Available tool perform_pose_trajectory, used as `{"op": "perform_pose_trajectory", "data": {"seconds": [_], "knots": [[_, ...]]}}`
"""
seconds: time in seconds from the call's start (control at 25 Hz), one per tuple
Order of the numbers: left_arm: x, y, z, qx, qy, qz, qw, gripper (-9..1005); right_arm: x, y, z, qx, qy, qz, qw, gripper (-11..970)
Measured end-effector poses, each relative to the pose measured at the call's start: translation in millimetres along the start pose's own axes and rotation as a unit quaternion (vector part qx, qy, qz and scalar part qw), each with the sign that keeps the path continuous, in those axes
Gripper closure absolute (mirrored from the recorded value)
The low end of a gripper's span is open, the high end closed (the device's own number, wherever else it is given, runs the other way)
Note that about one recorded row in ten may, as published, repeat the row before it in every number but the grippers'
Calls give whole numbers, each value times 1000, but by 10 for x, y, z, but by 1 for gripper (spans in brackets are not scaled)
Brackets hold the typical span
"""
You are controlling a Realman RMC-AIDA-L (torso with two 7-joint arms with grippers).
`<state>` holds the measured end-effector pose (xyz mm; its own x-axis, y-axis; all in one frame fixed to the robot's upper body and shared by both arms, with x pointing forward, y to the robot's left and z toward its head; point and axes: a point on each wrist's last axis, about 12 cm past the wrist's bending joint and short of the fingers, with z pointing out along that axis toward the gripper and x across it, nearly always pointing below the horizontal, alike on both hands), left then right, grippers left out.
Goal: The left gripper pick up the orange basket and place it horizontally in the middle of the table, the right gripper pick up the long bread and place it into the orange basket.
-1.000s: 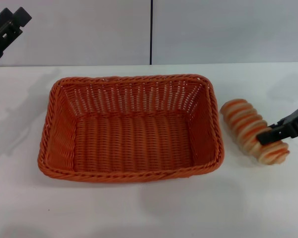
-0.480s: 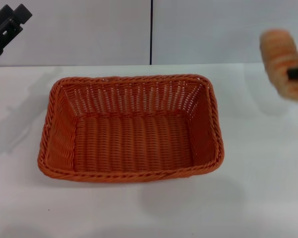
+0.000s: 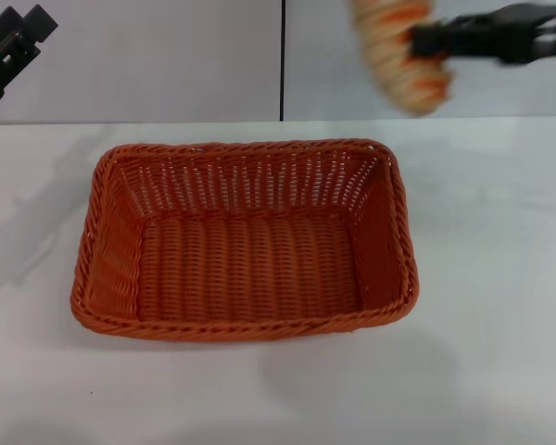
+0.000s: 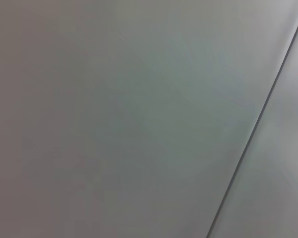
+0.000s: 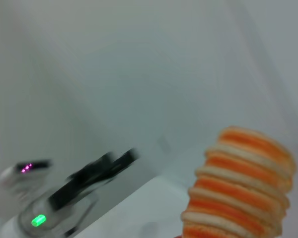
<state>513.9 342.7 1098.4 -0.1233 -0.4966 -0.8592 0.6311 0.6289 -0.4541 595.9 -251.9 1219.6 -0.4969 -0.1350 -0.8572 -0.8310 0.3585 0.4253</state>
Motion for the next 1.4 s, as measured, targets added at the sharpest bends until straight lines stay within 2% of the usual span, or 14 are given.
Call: {"op": "perform_pose_trajectory", "data": {"seconds": [0.12,0.16,0.36,0.52,0.64,0.84,1.16,1.28,1.32,1.4], "knots": [[6,0,9,0,0,-1,1000,192,40,134,373,-48,58,-17,997,748],[6,0,9,0,0,-1,1000,192,60,151,434,-55,70,-18,996,748],[2,3,10,0,0,-1,1000,192,153,148,567,-63,109,-11,992,747],[3,7,7,-2,-1,-2,1000,193,244,82,623,-59,133,12,989,753],[-3,8,23,-1,-2,-1,1000,193,259,72,630,-59,135,16,989,763],[-16,7,41,1,-2,-1,1000,193,279,56,589,-56,133,20,989,526],[-20,2,50,4,-2,-2,1000,193,336,28,499,-45,120,28,991,477],[-15,2,49,3,-3,5,1000,193,411,-14,318,-31,70,8,997,476],[-9,3,46,2,-3,13,1000,193,490,-37,193,-20,34,-4,999,476],[-9,3,46,2,-3,13,1000,193,538,-51,126,-12,14,-8,1000,476]]}}
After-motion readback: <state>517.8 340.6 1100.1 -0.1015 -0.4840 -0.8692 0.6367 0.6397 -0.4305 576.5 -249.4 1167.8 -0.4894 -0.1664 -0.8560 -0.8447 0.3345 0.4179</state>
